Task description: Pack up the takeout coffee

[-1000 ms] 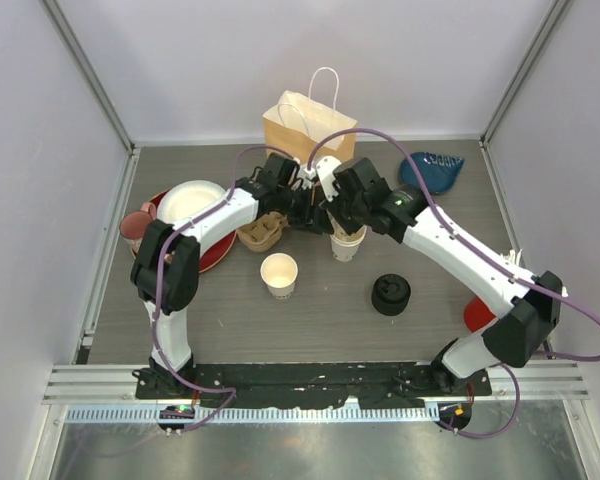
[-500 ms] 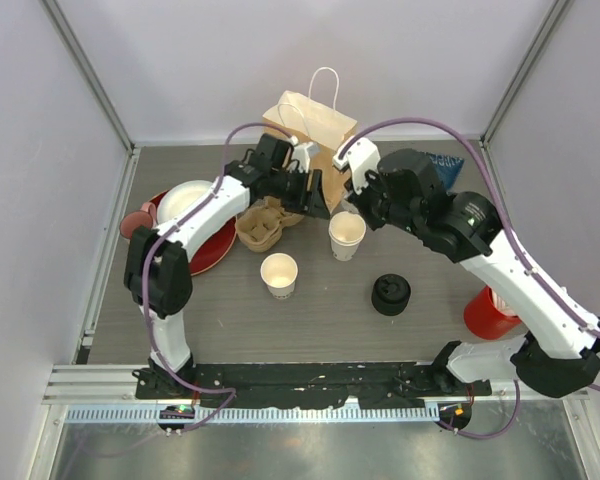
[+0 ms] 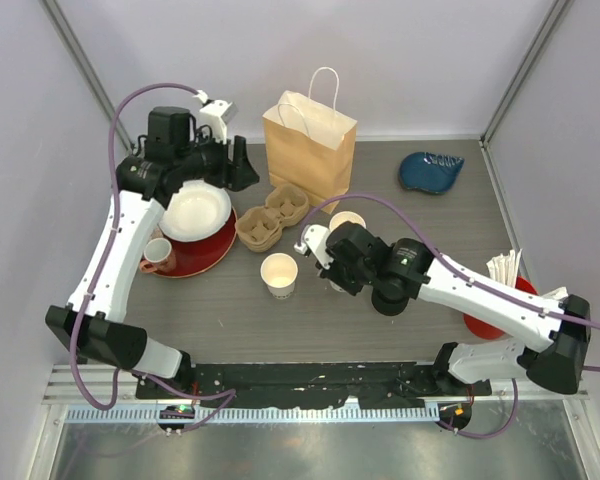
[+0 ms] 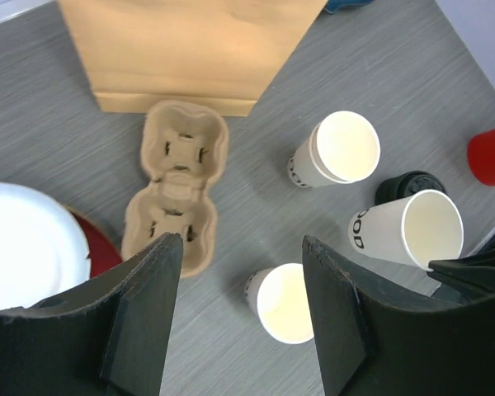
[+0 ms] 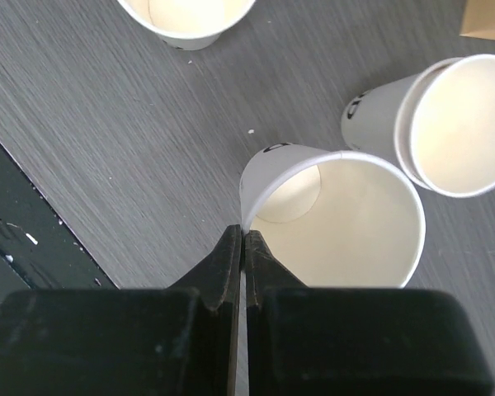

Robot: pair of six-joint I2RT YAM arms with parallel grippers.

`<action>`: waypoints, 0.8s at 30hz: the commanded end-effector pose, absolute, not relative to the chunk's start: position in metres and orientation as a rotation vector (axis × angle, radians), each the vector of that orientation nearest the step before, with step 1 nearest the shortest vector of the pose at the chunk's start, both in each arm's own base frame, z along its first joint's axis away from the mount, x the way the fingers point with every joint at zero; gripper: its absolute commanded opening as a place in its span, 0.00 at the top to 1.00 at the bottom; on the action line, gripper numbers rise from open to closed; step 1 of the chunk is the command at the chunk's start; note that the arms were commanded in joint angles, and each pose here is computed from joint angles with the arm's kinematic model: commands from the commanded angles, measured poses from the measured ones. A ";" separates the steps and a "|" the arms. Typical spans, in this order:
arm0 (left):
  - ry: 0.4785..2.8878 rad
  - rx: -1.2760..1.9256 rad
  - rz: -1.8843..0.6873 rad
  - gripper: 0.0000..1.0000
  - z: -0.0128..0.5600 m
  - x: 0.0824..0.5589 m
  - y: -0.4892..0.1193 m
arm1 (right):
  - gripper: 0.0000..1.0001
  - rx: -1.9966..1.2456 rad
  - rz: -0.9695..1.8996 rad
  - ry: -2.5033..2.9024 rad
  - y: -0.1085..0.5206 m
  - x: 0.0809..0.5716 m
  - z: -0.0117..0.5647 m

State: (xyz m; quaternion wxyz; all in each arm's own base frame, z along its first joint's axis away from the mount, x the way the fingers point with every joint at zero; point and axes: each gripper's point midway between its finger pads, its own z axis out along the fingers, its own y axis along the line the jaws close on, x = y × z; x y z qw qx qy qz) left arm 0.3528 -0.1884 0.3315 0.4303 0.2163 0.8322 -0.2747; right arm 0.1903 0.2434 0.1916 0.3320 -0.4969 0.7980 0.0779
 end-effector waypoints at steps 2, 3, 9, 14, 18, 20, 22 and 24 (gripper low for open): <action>2.140 0.548 -0.588 0.35 0.316 0.341 -0.159 | 0.99 -1.279 0.327 2.000 0.281 0.200 0.181; 2.139 0.570 -0.565 0.35 0.313 0.342 -0.156 | 0.99 -1.302 0.315 2.019 0.283 0.200 0.171; 2.150 0.553 -0.512 0.34 0.307 0.343 -0.143 | 0.99 -1.345 0.264 2.049 0.282 0.204 0.145; 2.148 0.549 -0.507 0.34 0.307 0.344 -0.141 | 0.99 -1.352 0.271 2.063 0.287 0.205 0.131; 2.146 0.555 -0.508 0.34 0.307 0.343 -0.141 | 0.93 -1.353 0.265 2.080 0.285 0.204 0.127; 2.151 0.560 -0.509 0.34 0.305 0.344 -0.141 | 0.68 -1.348 0.266 2.080 0.284 0.203 0.130; 2.151 0.564 -0.513 0.34 0.304 0.343 -0.141 | 0.50 -1.324 0.277 2.082 0.285 0.203 0.139; 2.154 0.569 -0.516 0.34 0.302 0.343 -0.142 | 0.42 -1.287 0.294 2.088 0.285 0.202 0.150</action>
